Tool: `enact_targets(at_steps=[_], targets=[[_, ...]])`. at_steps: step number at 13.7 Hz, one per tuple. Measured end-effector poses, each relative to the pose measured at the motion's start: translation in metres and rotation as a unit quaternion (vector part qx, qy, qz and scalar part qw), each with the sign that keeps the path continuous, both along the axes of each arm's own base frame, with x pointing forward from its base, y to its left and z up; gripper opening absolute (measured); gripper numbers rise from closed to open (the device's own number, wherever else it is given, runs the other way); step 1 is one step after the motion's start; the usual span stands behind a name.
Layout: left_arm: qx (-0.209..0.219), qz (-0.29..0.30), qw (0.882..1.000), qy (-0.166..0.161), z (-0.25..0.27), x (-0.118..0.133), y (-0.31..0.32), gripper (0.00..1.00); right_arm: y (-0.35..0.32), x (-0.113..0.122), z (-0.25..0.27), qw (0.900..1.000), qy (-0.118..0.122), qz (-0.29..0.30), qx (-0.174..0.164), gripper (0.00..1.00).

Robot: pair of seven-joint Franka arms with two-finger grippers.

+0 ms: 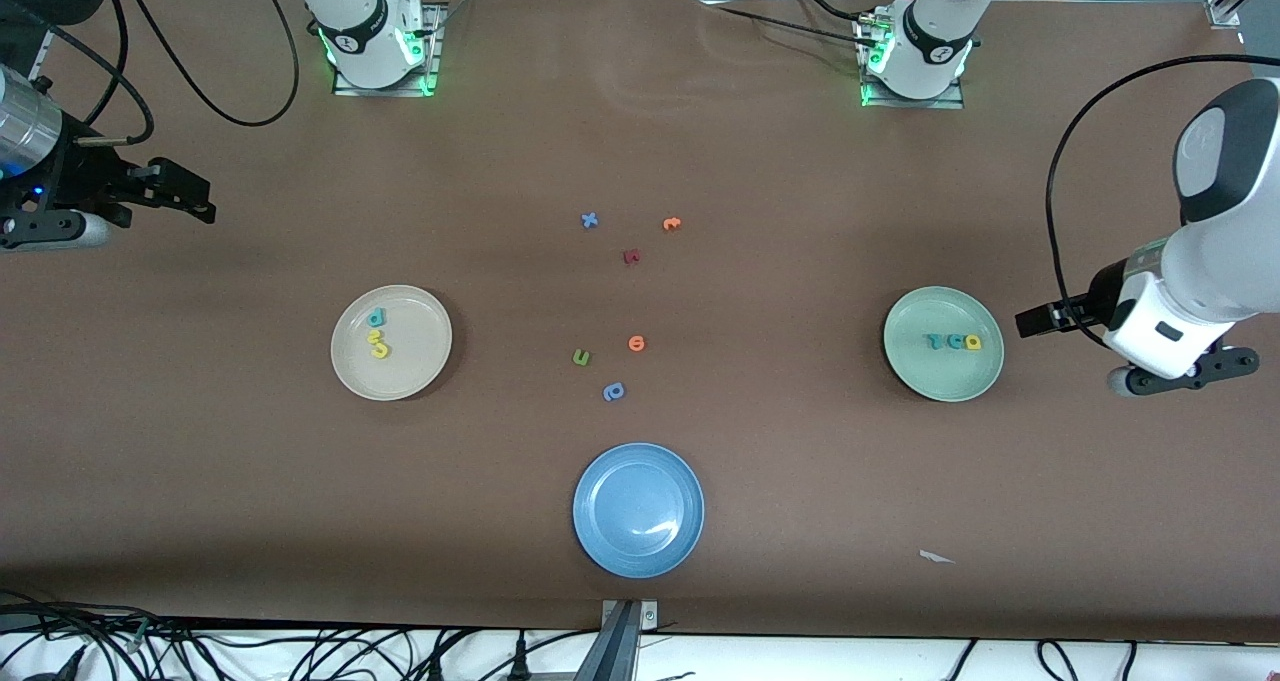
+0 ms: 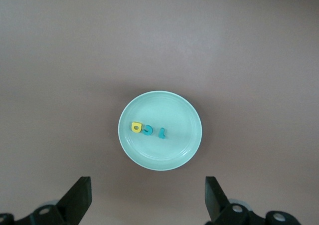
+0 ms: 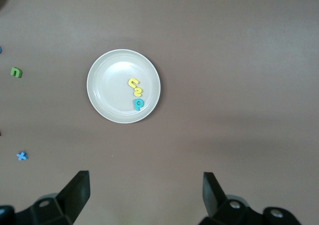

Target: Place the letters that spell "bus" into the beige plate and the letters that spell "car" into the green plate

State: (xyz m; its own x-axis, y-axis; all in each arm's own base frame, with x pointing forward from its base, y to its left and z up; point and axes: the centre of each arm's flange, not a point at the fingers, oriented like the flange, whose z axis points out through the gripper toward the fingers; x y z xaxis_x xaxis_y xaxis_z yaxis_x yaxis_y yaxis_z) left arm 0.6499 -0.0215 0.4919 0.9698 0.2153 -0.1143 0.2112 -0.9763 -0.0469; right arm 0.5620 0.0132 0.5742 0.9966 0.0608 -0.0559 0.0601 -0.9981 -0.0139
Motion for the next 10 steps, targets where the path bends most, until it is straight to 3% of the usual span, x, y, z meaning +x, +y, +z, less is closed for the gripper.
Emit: enact_targets(at_steps=[4, 6, 10], targets=[[-0.003, -0.062, 0.998, -0.006, 0.01, 0.002, -0.007, 1.0, -0.01, 0.002, -0.003, 1.0, 0.002, -0.011, 0.006, 1.0], [0.01, -0.066, 0.998, -0.006, 0.01, 0.005, -0.014, 1.0, -0.013, 0.003, -0.006, 1.0, 0.005, -0.015, 0.012, 1.0], [-0.006, -0.08, 0.997, -0.01, 0.022, 0.002, -0.006, 0.99, -0.012, 0.003, -0.006, 1.0, 0.005, -0.016, 0.014, 1.0]])
